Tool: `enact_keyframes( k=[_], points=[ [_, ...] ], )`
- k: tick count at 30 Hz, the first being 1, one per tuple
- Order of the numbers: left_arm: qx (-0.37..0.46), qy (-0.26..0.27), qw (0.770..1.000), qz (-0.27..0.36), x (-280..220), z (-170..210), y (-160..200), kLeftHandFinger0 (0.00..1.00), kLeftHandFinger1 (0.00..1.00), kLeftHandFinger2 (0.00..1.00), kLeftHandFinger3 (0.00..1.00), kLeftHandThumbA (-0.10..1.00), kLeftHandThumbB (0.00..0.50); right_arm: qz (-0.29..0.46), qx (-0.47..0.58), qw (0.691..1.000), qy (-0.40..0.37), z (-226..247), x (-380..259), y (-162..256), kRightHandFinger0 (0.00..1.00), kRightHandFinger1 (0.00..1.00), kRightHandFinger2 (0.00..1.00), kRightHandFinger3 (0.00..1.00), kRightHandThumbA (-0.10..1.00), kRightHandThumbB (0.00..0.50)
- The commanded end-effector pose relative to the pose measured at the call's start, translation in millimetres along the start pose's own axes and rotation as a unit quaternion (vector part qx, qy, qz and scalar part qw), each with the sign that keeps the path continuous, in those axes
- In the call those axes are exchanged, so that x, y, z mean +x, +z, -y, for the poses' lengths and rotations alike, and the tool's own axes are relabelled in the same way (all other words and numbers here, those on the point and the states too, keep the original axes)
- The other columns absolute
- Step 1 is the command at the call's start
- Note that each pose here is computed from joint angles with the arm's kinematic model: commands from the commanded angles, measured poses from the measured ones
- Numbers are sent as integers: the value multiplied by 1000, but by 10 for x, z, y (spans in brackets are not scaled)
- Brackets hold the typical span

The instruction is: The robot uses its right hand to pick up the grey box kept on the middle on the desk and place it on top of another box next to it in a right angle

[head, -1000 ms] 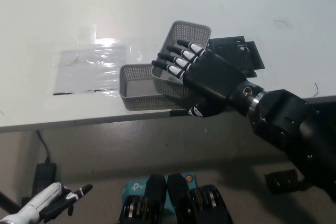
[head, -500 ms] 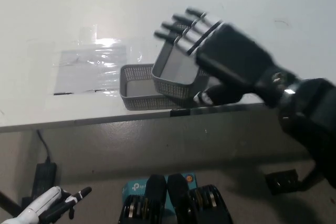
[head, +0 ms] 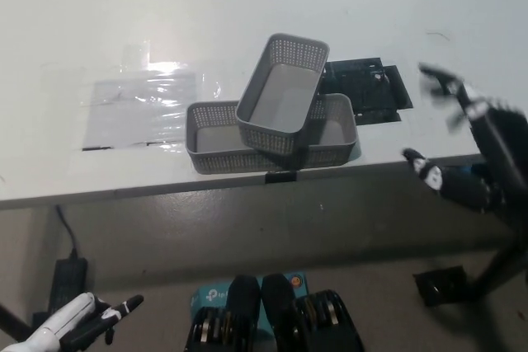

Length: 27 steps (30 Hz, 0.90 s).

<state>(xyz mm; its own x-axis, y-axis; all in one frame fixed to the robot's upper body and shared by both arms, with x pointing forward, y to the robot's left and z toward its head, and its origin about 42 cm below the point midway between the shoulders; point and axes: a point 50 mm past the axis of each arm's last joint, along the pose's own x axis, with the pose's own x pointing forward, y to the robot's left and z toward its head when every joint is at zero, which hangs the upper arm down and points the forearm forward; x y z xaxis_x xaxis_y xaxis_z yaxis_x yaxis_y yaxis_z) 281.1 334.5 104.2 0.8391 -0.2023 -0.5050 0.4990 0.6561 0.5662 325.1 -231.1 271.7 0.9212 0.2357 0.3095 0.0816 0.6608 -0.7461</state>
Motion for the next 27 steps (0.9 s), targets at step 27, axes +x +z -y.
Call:
enact_keyframes(
  k=[27],
  points=[
    [18, 13, 1000, 8, -35, -93, 30, 23, 14, 34, 210, 929, 210, -300, 353, 886, -14, -1210, -531, -1436, 10, 125, 283, 624, 372, 71]
  ],
)
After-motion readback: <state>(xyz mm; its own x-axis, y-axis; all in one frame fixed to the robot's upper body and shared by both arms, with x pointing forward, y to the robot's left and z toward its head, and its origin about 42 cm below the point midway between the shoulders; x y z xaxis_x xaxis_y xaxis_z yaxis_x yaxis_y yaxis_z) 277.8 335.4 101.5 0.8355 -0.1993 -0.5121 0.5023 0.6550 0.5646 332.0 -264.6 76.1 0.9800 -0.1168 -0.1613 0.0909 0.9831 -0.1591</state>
